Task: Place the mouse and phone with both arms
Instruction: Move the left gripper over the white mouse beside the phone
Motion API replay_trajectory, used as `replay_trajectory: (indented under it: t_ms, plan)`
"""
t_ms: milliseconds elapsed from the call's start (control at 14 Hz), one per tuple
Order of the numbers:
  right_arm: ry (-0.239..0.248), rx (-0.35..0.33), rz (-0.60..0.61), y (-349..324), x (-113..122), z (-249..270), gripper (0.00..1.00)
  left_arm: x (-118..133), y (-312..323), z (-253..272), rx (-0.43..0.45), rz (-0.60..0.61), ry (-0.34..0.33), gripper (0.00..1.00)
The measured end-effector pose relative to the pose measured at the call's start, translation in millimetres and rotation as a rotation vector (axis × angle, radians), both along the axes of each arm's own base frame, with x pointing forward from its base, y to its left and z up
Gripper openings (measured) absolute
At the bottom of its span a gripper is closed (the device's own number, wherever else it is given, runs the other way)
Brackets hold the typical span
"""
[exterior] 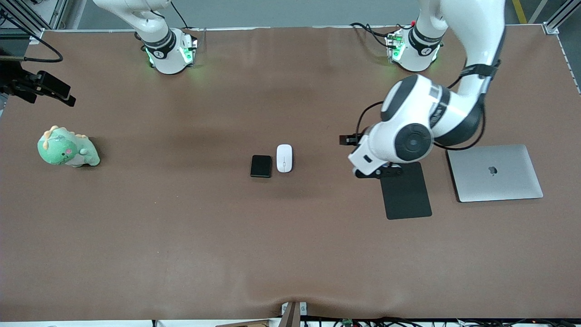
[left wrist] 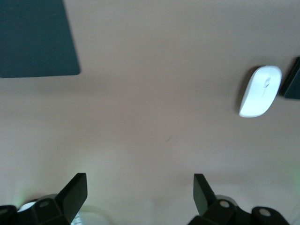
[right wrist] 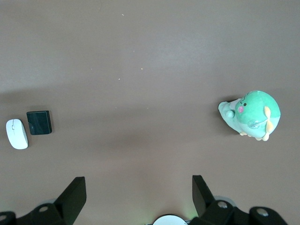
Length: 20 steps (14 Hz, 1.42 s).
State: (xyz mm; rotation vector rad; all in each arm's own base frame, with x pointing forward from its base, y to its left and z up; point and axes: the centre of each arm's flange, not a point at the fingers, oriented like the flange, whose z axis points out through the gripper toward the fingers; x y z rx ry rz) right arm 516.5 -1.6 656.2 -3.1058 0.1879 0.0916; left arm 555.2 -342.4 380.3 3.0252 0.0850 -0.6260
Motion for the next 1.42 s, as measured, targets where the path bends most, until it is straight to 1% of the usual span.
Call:
replay_trajectory:
  t_ms: [142, 285, 427, 712, 925, 1210, 1424]
  plan:
    - [0.0, 0.0, 0.0, 0, 0, 0, 1.0, 1, -25, -24, 0.008, 0.074, -0.041, 1.0]
    - [0.0, 0.0, 0.0, 0, 0, 0, 1.0, 8, -32, -44, 0.011, 0.134, -0.065, 1.0]
    - [0.0, 0.0, 0.0, 0, 0, 0, 1.0, 8, -43, -53, 0.008, 0.164, -0.085, 1.0]
    - [0.001, 0.003, 0.0, 0, 0, -1, 1.0, -1, -75, -61, -0.006, 0.219, -0.134, 1.0]
    - [0.009, 0.006, 0.0, 0, 3, -5, 1.0, -8, -95, -71, -0.019, 0.241, -0.162, 1.0]
    - [0.019, 0.006, 0.0, 0, 6, -11, 1.0, -36, -139, -69, -0.042, 0.223, -0.192, 1.0]
    - [0.024, 0.006, -0.001, 0, 12, -17, 1.0, -45, -163, -74, -0.083, 0.21, -0.245, 1.0]
